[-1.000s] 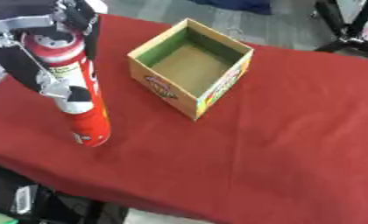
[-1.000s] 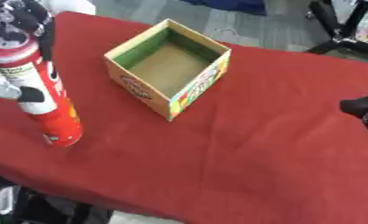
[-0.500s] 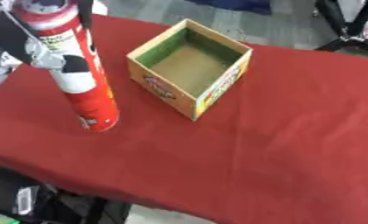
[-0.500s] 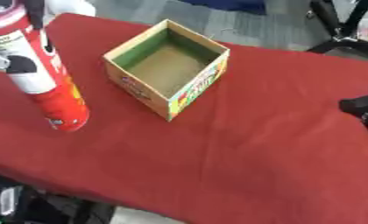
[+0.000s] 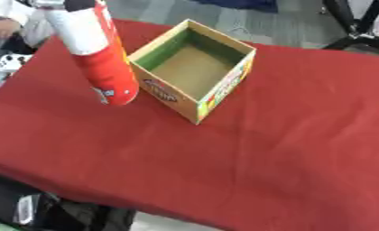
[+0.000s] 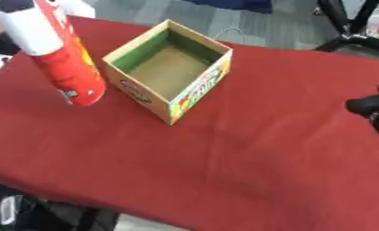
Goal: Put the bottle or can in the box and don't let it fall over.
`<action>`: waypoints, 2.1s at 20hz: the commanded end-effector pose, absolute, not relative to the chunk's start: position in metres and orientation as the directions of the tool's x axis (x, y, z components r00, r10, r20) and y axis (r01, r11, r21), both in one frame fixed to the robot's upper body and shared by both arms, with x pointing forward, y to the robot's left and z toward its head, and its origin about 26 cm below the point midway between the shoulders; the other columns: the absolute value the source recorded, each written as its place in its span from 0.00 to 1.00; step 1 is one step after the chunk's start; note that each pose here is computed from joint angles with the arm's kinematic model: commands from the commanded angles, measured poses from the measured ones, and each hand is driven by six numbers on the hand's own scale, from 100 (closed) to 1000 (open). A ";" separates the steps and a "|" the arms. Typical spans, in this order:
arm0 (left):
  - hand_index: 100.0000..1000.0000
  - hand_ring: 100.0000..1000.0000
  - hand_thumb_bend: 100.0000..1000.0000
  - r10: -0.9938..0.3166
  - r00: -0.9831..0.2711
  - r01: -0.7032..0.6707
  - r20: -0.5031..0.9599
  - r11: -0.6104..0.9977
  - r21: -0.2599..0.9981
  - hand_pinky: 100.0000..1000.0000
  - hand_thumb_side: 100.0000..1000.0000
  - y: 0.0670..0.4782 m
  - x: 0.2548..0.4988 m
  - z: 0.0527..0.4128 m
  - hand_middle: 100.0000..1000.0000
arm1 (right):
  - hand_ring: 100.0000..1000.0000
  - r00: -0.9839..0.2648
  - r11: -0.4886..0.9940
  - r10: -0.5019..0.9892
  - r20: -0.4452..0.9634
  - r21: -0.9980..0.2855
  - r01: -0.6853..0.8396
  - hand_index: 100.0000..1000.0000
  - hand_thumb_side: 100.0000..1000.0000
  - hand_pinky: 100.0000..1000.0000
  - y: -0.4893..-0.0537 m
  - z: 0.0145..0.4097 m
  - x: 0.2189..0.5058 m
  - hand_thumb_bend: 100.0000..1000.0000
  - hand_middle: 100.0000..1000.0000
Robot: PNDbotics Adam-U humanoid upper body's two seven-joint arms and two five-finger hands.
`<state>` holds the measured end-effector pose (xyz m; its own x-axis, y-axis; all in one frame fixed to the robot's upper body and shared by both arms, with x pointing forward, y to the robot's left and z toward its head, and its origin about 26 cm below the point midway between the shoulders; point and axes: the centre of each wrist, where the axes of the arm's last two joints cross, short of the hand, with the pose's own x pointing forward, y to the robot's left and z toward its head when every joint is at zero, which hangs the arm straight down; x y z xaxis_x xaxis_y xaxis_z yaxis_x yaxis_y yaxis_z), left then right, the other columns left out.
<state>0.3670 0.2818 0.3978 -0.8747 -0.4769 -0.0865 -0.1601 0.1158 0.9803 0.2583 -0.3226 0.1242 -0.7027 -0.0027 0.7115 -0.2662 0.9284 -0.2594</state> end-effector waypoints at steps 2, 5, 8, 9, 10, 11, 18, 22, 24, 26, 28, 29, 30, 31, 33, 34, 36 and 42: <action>0.02 0.06 0.35 -0.497 -0.862 -0.199 -0.096 0.160 0.967 0.00 0.00 0.287 0.371 0.420 0.01 | 0.76 -0.724 0.921 0.018 0.690 -0.293 -0.256 0.85 0.47 0.83 -0.326 0.136 0.259 0.00 0.66; 0.02 0.06 0.35 -0.500 -0.861 -0.216 -0.093 0.194 0.957 0.00 0.00 0.287 0.376 0.430 0.01 | 0.76 -0.725 0.920 0.022 0.688 -0.297 -0.255 0.85 0.47 0.83 -0.326 0.137 0.260 0.00 0.66; 0.02 0.06 0.34 -0.501 -0.861 -0.226 -0.083 0.231 0.946 0.00 0.00 0.285 0.380 0.437 0.01 | 0.76 -0.728 0.918 0.022 0.685 -0.303 -0.257 0.85 0.47 0.83 -0.324 0.139 0.261 0.00 0.66; 0.02 0.06 0.34 -0.504 -0.860 -0.232 -0.081 0.244 0.942 0.00 0.00 0.285 0.382 0.440 0.01 | 0.76 -0.730 0.917 0.022 0.683 -0.304 -0.257 0.85 0.47 0.83 -0.324 0.140 0.262 0.00 0.66; 0.02 0.06 0.32 -0.506 -0.859 -0.236 -0.079 0.254 0.938 0.00 0.00 0.285 0.383 0.441 0.01 | 0.76 -0.731 0.917 0.021 0.682 -0.304 -0.257 0.85 0.47 0.83 -0.324 0.141 0.262 0.00 0.66; 0.02 0.06 0.32 -0.506 -0.859 -0.239 -0.076 0.265 0.934 0.00 0.00 0.285 0.385 0.442 0.01 | 0.76 -0.733 0.917 0.021 0.680 -0.305 -0.257 0.85 0.49 0.83 -0.324 0.142 0.263 0.00 0.66; 0.02 0.05 0.29 -0.535 -0.842 -0.268 -0.068 0.306 0.913 0.00 0.00 0.289 0.396 0.443 0.00 | 0.76 -0.743 0.914 0.014 0.669 -0.310 -0.261 0.85 0.47 0.83 -0.321 0.146 0.266 0.00 0.66; 0.02 0.05 0.26 -0.544 -0.836 -0.282 -0.064 0.327 0.902 0.00 0.00 0.289 0.402 0.441 0.00 | 0.76 -0.752 0.912 0.008 0.659 -0.313 -0.264 0.85 0.47 0.83 -0.319 0.148 0.268 0.00 0.66; 0.02 0.05 0.27 -0.551 -0.832 -0.295 -0.068 0.334 0.895 0.00 0.00 0.289 0.404 0.441 0.00 | 0.76 -0.756 0.912 0.006 0.654 -0.314 -0.265 0.85 0.47 0.83 -0.318 0.149 0.269 0.00 0.66; 0.02 0.05 0.30 -0.557 -0.827 -0.309 -0.081 0.329 0.892 0.00 0.00 0.289 0.406 0.439 0.00 | 0.76 -0.759 0.910 0.006 0.651 -0.318 -0.266 0.86 0.47 0.83 -0.317 0.150 0.270 0.00 0.66; 0.02 0.05 0.29 -0.563 -0.821 -0.323 -0.096 0.319 0.891 0.00 0.00 0.290 0.407 0.437 0.00 | 0.76 -0.762 0.909 0.007 0.648 -0.322 -0.265 0.86 0.47 0.83 -0.316 0.150 0.270 0.00 0.66; 0.02 0.05 0.27 -0.566 -0.819 -0.328 -0.100 0.318 0.890 0.00 0.00 0.290 0.408 0.436 0.00 | 0.76 -0.764 0.908 0.008 0.645 -0.325 -0.265 0.86 0.47 0.83 -0.316 0.151 0.270 0.00 0.66; 0.02 0.05 0.26 -0.567 -0.817 -0.332 -0.103 0.317 0.888 0.00 0.00 0.291 0.409 0.435 0.00 | 0.76 -0.766 0.908 0.009 0.643 -0.327 -0.264 0.86 0.47 0.83 -0.315 0.151 0.271 0.00 0.66; 0.02 0.05 0.25 -0.569 -0.816 -0.333 -0.105 0.314 0.889 0.00 0.00 0.291 0.411 0.433 0.00 | 0.76 -0.768 0.907 0.009 0.641 -0.328 -0.263 0.86 0.47 0.83 -0.315 0.151 0.271 0.00 0.66; 0.02 0.05 0.24 -0.573 -0.812 -0.336 -0.110 0.305 0.891 0.00 0.00 0.292 0.413 0.428 0.01 | 0.76 -0.771 0.906 0.010 0.637 -0.332 -0.262 0.86 0.47 0.83 -0.314 0.152 0.272 0.00 0.66; 0.02 0.05 0.22 -0.574 -0.811 -0.336 -0.111 0.302 0.892 0.00 0.00 0.292 0.415 0.426 0.01 | 0.76 -0.772 0.906 0.011 0.636 -0.333 -0.262 0.86 0.47 0.83 -0.313 0.152 0.272 0.00 0.66; 0.02 0.05 0.19 -0.572 -0.813 -0.332 -0.110 0.300 0.894 0.00 0.00 0.292 0.418 0.421 0.01 | 0.76 -0.773 0.905 0.013 0.634 -0.337 -0.261 0.86 0.47 0.83 -0.313 0.152 0.272 0.00 0.66; 0.02 0.05 0.18 -0.570 -0.814 -0.334 -0.112 0.300 0.894 0.00 0.00 0.293 0.421 0.417 0.01 | 0.76 -0.775 0.904 0.016 0.632 -0.340 -0.259 0.86 0.47 0.83 -0.312 0.151 0.272 0.00 0.66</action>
<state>0.4265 0.2890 0.4044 -0.8206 -0.5657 -0.0814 -0.2970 0.3003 0.9065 0.2732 -0.3126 0.1441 -0.7577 0.0084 0.6525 -0.2634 0.9109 -0.3176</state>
